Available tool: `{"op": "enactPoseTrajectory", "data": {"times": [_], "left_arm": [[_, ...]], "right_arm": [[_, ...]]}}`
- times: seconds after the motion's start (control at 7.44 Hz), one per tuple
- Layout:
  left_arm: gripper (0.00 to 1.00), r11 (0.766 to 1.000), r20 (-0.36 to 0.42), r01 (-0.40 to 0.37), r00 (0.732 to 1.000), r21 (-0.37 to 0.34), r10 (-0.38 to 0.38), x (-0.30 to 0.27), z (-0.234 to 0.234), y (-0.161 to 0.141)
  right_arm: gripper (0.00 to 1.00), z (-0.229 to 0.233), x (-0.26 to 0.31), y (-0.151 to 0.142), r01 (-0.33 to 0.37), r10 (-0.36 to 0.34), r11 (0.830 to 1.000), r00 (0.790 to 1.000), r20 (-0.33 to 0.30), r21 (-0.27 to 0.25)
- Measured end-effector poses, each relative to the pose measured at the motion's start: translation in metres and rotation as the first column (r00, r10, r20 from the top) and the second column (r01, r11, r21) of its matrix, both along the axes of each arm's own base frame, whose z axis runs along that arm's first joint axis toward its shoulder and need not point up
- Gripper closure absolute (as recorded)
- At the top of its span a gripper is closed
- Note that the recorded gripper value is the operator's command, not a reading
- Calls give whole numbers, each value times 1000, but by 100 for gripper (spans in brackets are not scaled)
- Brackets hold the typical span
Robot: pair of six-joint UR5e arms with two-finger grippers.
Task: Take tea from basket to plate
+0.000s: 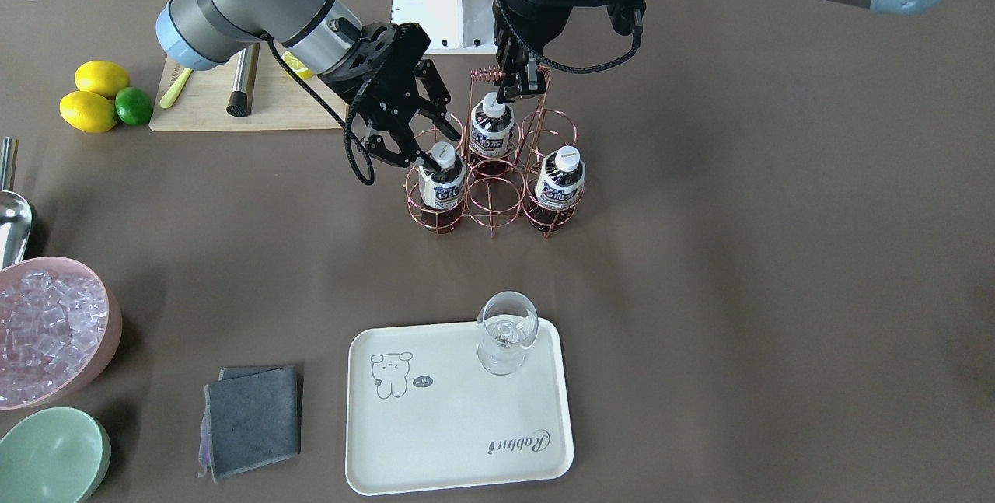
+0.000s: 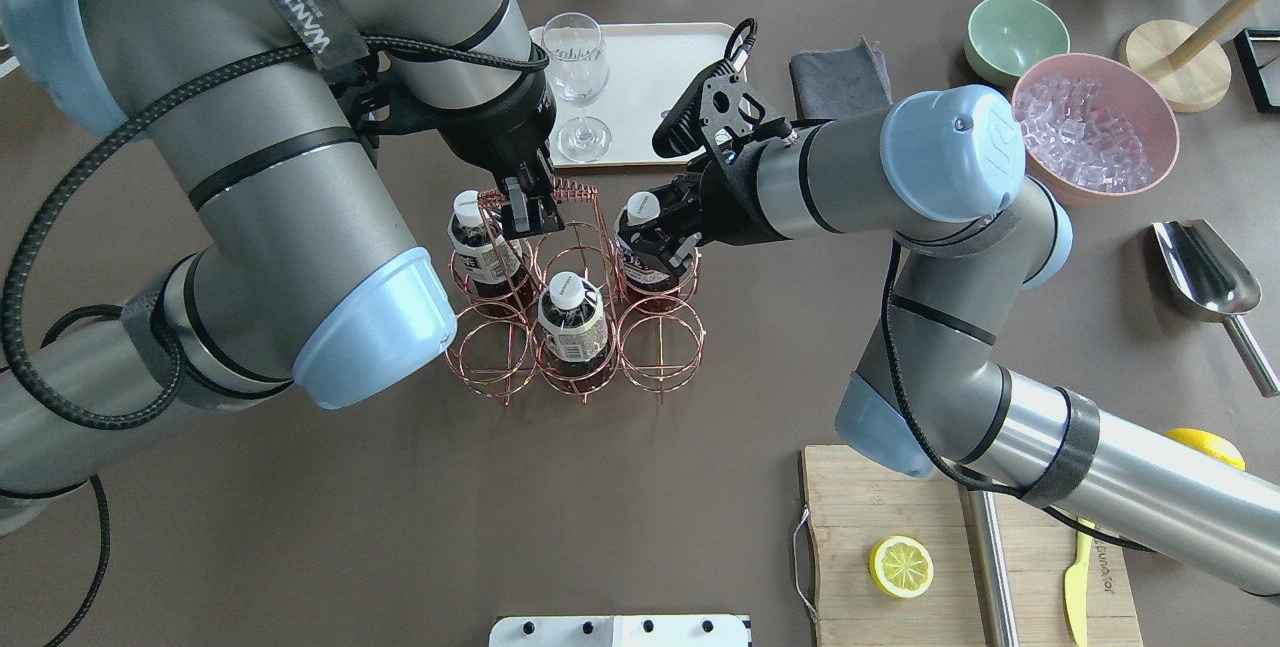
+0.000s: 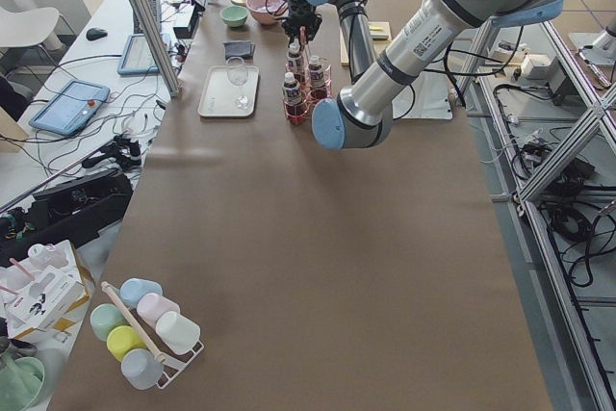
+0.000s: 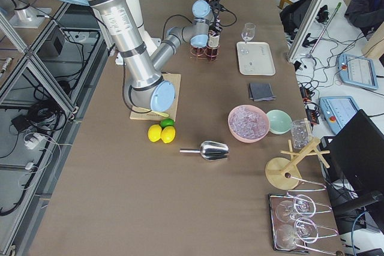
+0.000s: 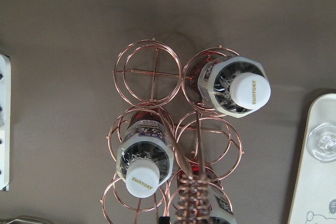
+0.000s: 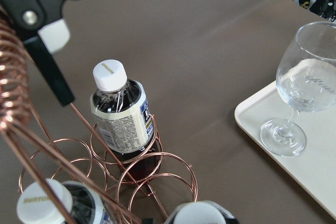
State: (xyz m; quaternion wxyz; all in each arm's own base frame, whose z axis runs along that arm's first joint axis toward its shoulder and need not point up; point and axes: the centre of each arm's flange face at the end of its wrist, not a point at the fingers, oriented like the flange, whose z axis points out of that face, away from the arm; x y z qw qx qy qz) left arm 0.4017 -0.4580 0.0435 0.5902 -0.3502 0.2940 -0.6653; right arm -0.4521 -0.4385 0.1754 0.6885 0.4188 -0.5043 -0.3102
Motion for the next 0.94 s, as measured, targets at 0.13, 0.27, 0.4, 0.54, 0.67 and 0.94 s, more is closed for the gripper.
{"op": "enactPoseTrajectory", "data": {"times": [0.13,0.27,0.4,0.54,0.67,0.94], "left_arm": [[100,1000,0,0,1000,0,0,0,0,0],[100,1000,1,0,1000,-1,0,0,0,0],[100,1000,2,0,1000,-1,0,0,1,-1],[100,1000,2,0,1000,-1,0,1,1,-1],[100,1000,2,0,1000,-1,0,1,1,-1],[100,1000,0,0,1000,0,0,0,0,0]], "right_arm": [[100,0,0,0,-2,2,1000,1000,0,0],[100,-1,0,-1,-7,7,1000,1000,0,1],[100,0,1,-1,-9,9,1000,1000,0,1],[100,2,2,0,-8,8,1000,1000,-3,3],[100,4,3,1,-6,6,1000,1000,-4,5],[100,2,5,4,0,0,1000,1000,-1,12]]}}
